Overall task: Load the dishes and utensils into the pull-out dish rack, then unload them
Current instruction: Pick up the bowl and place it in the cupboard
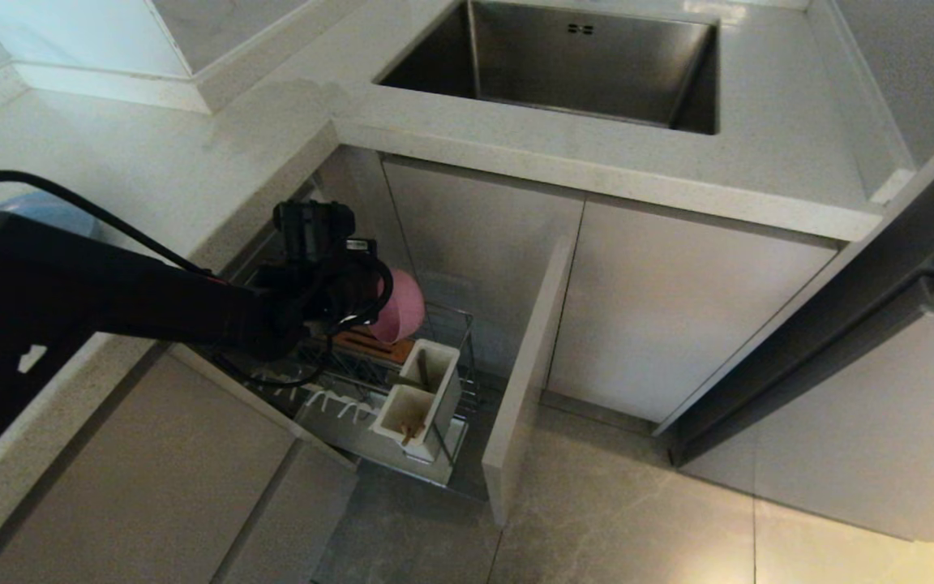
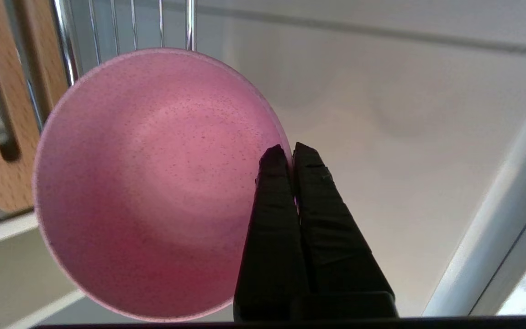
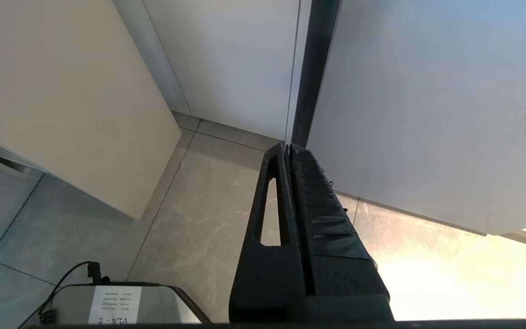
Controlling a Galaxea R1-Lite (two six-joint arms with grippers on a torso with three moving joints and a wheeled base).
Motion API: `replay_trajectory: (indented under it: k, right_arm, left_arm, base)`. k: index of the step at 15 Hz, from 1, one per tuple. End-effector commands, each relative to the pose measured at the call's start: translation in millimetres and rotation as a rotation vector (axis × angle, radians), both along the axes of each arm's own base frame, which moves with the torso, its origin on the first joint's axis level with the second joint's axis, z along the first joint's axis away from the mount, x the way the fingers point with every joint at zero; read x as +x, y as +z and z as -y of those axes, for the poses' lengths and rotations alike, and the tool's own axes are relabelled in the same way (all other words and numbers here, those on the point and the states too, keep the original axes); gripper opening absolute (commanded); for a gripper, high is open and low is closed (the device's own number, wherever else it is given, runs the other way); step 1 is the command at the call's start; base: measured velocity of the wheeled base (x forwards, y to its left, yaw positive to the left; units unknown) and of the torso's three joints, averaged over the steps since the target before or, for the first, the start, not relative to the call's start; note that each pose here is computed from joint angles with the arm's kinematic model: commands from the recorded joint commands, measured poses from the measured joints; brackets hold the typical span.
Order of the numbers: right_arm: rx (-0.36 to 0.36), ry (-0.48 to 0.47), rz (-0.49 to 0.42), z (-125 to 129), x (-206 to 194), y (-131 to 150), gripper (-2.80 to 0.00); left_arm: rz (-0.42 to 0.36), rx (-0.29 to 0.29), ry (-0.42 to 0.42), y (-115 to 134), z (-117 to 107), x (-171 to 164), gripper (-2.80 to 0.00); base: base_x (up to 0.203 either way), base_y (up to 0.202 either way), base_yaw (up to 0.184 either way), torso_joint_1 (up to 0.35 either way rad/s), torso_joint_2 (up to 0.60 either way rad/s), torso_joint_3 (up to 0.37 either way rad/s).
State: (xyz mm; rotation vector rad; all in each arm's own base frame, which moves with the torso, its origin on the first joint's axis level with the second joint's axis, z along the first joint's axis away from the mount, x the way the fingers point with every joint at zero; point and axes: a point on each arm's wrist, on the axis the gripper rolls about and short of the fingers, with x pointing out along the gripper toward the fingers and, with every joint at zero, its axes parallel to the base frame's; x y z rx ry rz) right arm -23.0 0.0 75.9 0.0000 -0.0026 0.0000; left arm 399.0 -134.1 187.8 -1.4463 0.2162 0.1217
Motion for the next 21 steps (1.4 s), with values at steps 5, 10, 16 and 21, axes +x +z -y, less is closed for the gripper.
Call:
replay_trajectory:
  k: [5,10,16,21]
  right_arm:
    - [0.000,0.000,-0.003,0.0,0.1,-0.2,-2.80]
    - [0.000,0.000,-0.001,0.0,0.1,0.0,-2.80]
    - [0.000,0.000,-0.001,0.0,0.1,0.0,-2.80]
    - [0.000,0.000,-0.001,0.0,0.1,0.0,-2.80]
  left_arm:
    - [0.028,-0.029,-0.052,-3.3,1.7,9.0,-2.80]
    - [0.063,-0.037,-0.047,-5.7,-2.0,16.5,-2.80]
    - [0.127,-0.048,-0.009,-10.2,1.1,28.4,-2.80]
    - [0.117,-0.041,0.021,-20.9,0.0,33.4,-2.80]
  base:
    - [0.000,0.000,0.000,0.000,0.00,0.000]
    - [0.000,0.000,0.000,0.000,0.00,0.000]
    - [0.000,0.000,0.000,0.000,0.00,0.000]
    - [0.000,0.000,0.000,0.000,0.00,0.000]
